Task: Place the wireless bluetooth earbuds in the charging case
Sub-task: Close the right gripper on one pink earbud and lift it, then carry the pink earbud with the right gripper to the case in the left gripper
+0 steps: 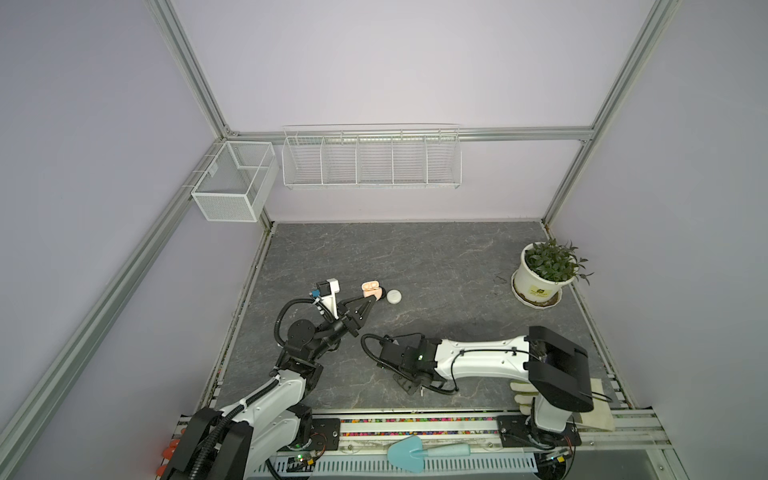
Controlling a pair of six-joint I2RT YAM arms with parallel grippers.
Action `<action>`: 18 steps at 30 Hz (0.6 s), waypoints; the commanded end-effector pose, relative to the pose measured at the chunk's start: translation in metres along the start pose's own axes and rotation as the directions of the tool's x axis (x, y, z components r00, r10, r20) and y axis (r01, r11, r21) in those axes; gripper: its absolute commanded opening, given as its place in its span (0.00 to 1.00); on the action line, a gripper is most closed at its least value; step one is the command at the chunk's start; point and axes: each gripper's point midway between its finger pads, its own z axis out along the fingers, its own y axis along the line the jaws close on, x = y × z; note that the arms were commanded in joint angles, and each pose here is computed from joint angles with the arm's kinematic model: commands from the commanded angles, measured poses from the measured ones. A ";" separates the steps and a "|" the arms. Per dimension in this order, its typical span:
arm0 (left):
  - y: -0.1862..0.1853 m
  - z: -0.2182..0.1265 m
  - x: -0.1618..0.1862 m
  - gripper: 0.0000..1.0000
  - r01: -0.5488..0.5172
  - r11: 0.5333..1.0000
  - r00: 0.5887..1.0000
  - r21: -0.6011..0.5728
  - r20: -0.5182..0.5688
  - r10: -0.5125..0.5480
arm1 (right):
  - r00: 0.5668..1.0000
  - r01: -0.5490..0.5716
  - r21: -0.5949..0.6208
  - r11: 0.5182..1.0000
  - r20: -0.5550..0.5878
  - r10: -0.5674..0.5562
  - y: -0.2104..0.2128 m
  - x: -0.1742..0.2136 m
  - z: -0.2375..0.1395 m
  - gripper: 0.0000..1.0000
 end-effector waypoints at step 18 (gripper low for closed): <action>-0.031 0.005 -0.013 0.00 -0.064 0.984 0.997 0.166 0.042 0.058 | 0.919 -0.094 0.180 0.979 0.394 0.016 -0.103 -0.096 -0.154 0.22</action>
